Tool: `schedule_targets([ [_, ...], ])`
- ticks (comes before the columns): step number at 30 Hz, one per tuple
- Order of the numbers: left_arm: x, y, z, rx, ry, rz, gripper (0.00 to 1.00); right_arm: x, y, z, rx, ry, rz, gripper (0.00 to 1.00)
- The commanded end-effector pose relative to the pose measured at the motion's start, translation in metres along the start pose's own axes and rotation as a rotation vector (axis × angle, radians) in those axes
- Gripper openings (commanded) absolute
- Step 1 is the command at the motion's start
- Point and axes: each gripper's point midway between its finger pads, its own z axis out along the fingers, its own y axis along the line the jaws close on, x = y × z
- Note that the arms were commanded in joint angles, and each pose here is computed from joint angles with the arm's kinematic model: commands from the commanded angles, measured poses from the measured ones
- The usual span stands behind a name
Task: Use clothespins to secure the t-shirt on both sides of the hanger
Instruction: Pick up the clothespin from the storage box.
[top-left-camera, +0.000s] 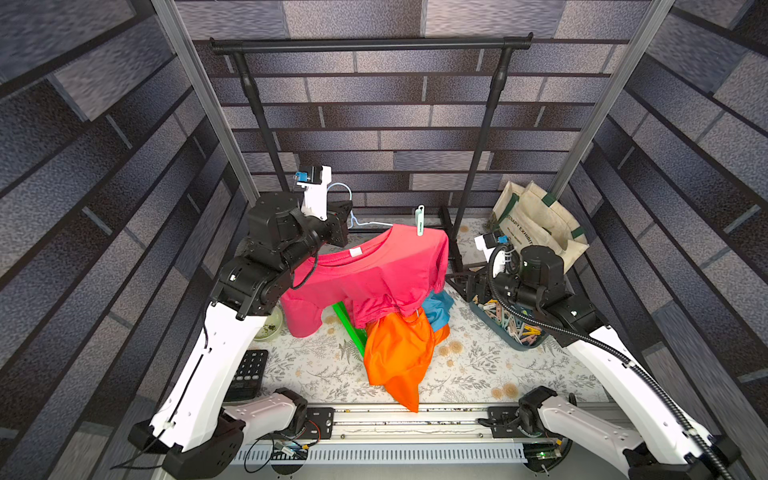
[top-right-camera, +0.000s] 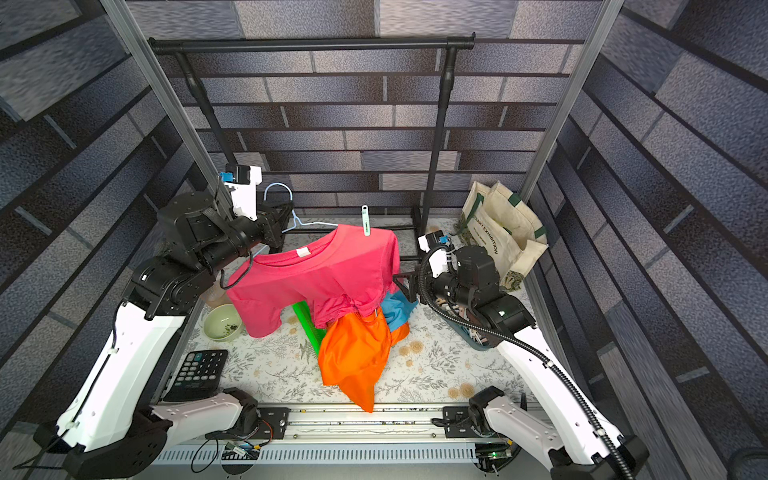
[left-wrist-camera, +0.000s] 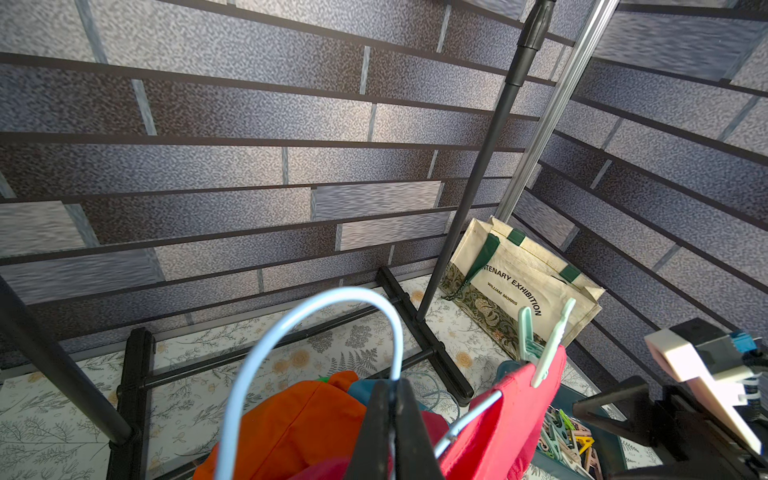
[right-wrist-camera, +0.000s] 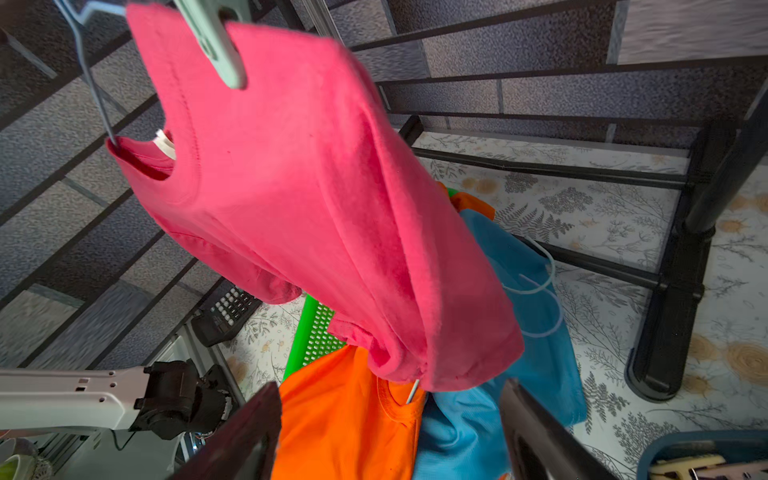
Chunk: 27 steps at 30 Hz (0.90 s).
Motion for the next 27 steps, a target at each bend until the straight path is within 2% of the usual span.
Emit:
schedule_targets([
  [1, -0.021, -0.008, -0.011, 0.035, -0.067, -0.026, 0.00, -0.007, -0.013, 0.007, 0.054, -0.022, 0.033, 0.69],
  [2, -0.020, -0.007, -0.011, 0.032, -0.062, -0.030, 0.00, -0.006, -0.012, 0.012, 0.040, -0.011, 0.047, 0.62],
  [3, -0.018, -0.007, -0.011, 0.030, -0.060, -0.032, 0.00, -0.021, -0.005, 0.011, 0.013, -0.036, 0.050, 0.56],
  [6, -0.018, 0.001, -0.012, -0.010, -0.064, -0.043, 0.00, -0.028, -0.006, 0.023, -0.004, -0.037, 0.090, 0.21],
  [7, -0.018, 0.009, -0.012, -0.060, -0.065, -0.055, 0.00, -0.029, -0.010, 0.026, 0.013, -0.039, 0.102, 0.13],
  [8, -0.019, 0.024, -0.014, -0.150, -0.072, -0.075, 0.00, -0.029, -0.018, 0.029, 0.048, -0.033, 0.124, 0.11],
  [10, -0.021, 0.062, -0.024, -0.385, -0.077, -0.116, 0.00, -0.026, -0.028, 0.033, 0.088, -0.009, 0.152, 0.15],
  [11, -0.023, 0.082, -0.034, -0.521, -0.083, -0.121, 0.00, -0.024, -0.031, 0.033, 0.105, 0.000, 0.159, 0.26],
  [12, -0.023, 0.091, -0.041, -0.600, -0.088, -0.116, 0.00, -0.022, -0.036, 0.032, 0.136, 0.005, 0.165, 0.39],
  [13, -0.026, 0.098, -0.046, -0.669, -0.107, -0.116, 0.00, -0.019, -0.043, 0.029, 0.176, 0.009, 0.169, 0.53],
  [14, -0.029, 0.101, -0.051, -0.715, -0.131, -0.117, 0.00, -0.016, -0.049, 0.024, 0.221, 0.015, 0.165, 0.62],
  [16, -0.033, 0.103, -0.054, -0.780, -0.170, -0.115, 0.00, -0.007, -0.069, 0.011, 0.350, 0.031, 0.159, 0.69],
  [19, -0.038, 0.102, -0.054, -0.840, -0.216, -0.121, 0.00, 0.014, -0.105, -0.015, 0.588, 0.070, 0.169, 0.67],
  [23, -0.032, 0.100, -0.037, -0.838, -0.217, -0.150, 0.00, 0.059, -0.150, -0.039, 0.824, 0.178, 0.241, 0.45],
  [25, -0.024, 0.098, -0.024, -0.828, -0.200, -0.155, 0.00, 0.098, -0.172, -0.044, 0.893, 0.290, 0.327, 0.38],
  [27, -0.016, 0.095, -0.011, -0.815, -0.182, -0.152, 0.00, 0.127, -0.185, -0.038, 0.875, 0.364, 0.426, 0.37],
])
